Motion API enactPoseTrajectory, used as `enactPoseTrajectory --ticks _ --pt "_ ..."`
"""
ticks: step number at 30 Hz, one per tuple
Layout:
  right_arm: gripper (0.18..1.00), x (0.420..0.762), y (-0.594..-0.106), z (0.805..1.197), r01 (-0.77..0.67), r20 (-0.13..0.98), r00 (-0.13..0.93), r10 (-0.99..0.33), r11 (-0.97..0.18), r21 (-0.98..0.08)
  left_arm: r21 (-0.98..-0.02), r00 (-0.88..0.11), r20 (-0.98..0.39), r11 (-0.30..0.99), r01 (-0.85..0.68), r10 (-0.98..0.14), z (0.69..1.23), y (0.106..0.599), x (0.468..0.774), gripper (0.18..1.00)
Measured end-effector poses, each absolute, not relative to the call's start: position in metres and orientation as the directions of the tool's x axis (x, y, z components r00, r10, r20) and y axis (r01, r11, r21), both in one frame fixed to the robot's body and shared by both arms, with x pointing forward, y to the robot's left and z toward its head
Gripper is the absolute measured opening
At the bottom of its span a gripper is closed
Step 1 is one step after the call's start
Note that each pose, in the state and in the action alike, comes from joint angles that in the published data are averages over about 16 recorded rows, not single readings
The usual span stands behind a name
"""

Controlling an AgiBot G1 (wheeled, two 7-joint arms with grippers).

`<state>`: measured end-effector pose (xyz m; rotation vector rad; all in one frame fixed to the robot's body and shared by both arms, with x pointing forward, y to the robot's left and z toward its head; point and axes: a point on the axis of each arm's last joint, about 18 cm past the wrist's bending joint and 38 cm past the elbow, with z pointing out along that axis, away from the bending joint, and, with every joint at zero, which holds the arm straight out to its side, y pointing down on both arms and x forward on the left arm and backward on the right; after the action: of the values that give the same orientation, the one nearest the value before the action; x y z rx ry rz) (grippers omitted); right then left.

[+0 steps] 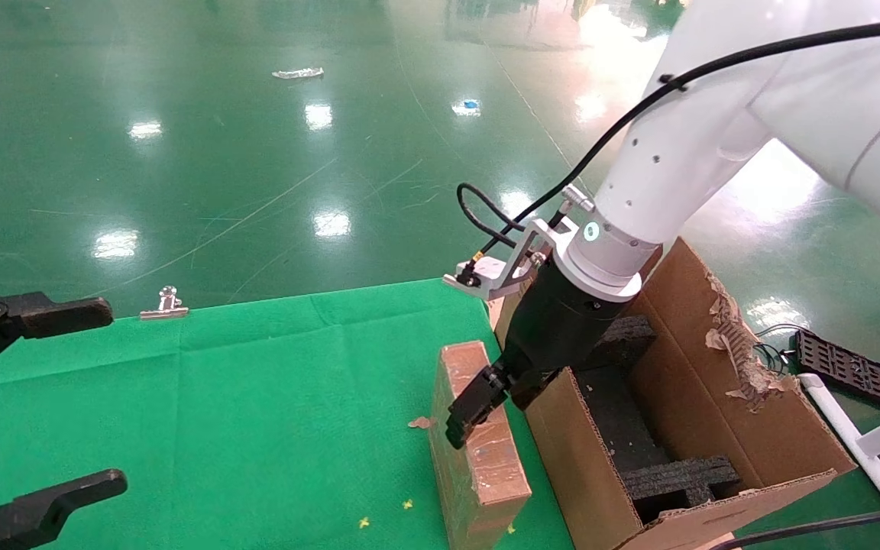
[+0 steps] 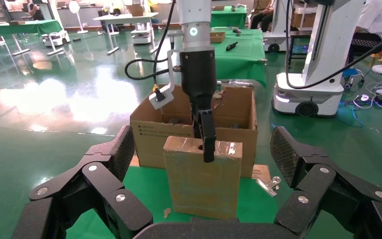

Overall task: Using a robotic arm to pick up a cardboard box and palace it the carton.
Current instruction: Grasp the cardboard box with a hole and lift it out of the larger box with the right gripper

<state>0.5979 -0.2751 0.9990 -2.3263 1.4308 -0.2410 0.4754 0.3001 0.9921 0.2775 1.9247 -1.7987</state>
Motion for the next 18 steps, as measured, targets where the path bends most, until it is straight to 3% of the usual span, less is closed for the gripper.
enactPoseTrajectory --ticks 7,18 --pt "0.980 0.600 -0.272 0.993 -0.819 -0.027 0.461 -0.887 -0.414 -0.398 -0.879 -0.860 -0.477 0.112 0.464 -0.178 0.992 0.300 0.475 0.999" --pt "0.861 0.599 -0.274 0.988 -0.824 -0.008 0.456 -0.890 -0.419 -0.383 -0.879 -0.860 -0.477 0.112 0.464 -0.178 0.992 0.300 0.475 0.963"
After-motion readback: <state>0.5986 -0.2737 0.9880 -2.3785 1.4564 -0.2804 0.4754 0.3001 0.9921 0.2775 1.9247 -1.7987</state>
